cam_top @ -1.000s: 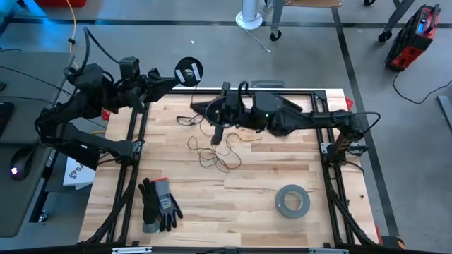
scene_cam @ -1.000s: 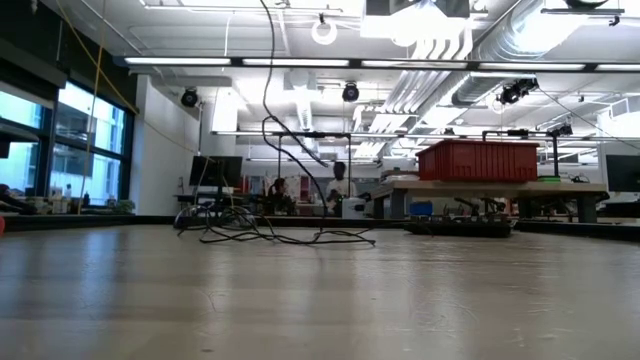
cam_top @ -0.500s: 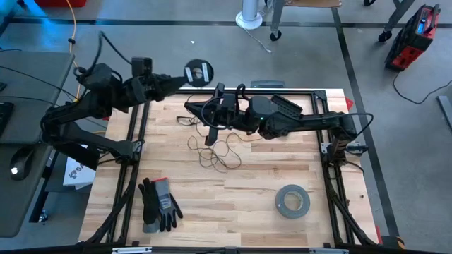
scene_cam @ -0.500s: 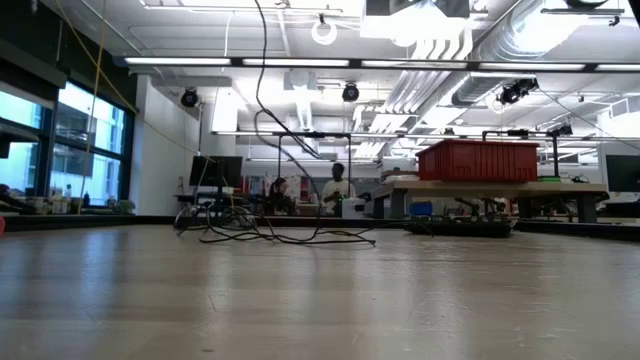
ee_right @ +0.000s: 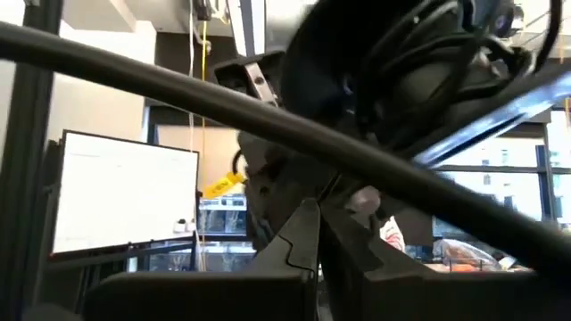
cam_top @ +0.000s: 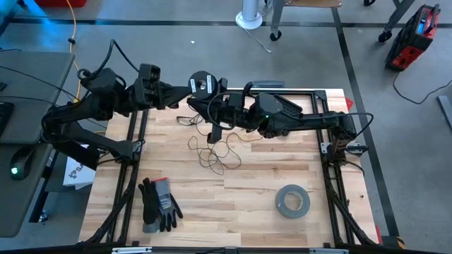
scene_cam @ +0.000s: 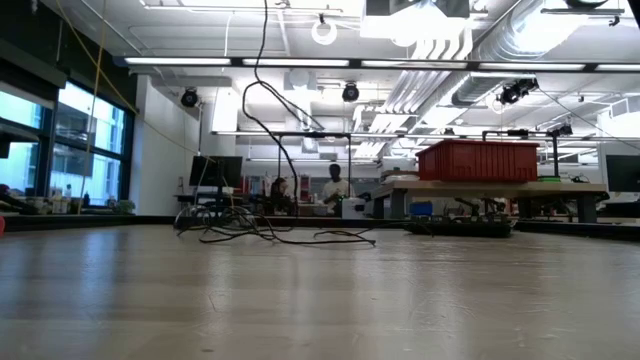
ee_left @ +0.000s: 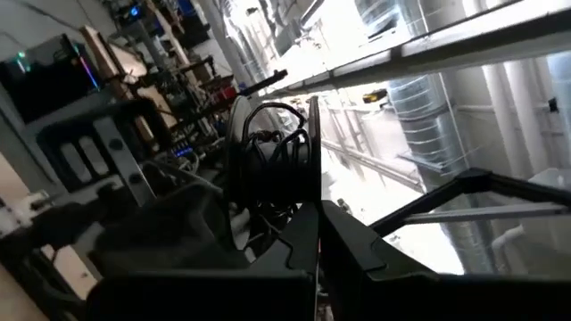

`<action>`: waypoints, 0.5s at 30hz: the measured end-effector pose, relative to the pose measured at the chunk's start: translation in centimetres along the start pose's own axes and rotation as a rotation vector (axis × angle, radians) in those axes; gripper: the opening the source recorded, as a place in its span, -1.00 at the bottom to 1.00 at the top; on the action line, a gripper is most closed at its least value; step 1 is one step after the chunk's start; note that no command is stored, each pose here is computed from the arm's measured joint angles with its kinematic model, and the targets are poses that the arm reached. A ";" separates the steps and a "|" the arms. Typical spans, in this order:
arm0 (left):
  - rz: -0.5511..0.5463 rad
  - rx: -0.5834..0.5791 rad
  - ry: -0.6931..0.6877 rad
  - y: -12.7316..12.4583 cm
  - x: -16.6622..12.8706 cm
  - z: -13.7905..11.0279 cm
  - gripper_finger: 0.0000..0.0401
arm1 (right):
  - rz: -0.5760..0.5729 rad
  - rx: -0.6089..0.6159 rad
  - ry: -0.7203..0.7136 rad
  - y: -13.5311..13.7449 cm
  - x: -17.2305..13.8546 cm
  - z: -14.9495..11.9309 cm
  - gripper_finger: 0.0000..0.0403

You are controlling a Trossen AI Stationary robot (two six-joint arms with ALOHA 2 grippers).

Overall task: Coil cords
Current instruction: Coil the black wire on the black spool

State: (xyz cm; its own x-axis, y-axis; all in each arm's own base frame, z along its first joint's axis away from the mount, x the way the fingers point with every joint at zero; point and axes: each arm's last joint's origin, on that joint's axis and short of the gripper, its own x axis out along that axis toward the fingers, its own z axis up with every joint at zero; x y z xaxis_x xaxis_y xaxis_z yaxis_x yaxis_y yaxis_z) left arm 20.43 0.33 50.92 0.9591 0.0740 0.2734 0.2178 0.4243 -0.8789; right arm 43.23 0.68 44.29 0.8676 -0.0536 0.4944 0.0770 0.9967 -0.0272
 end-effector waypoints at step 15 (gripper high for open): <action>0.002 -0.135 0.139 -0.3 -0.4 -1.5 -1.00 | -0.018 -0.027 -0.037 -1.5 0.1 0.3 -1.00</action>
State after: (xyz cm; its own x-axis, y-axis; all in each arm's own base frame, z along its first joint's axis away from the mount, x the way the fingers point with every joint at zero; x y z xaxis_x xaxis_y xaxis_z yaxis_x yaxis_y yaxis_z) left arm 20.23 -1.25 50.51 0.9733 -0.0548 0.2229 0.2290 0.2982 -0.9266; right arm 43.04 -0.80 44.61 0.8474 -0.0691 0.5264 0.1067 0.9934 -0.0414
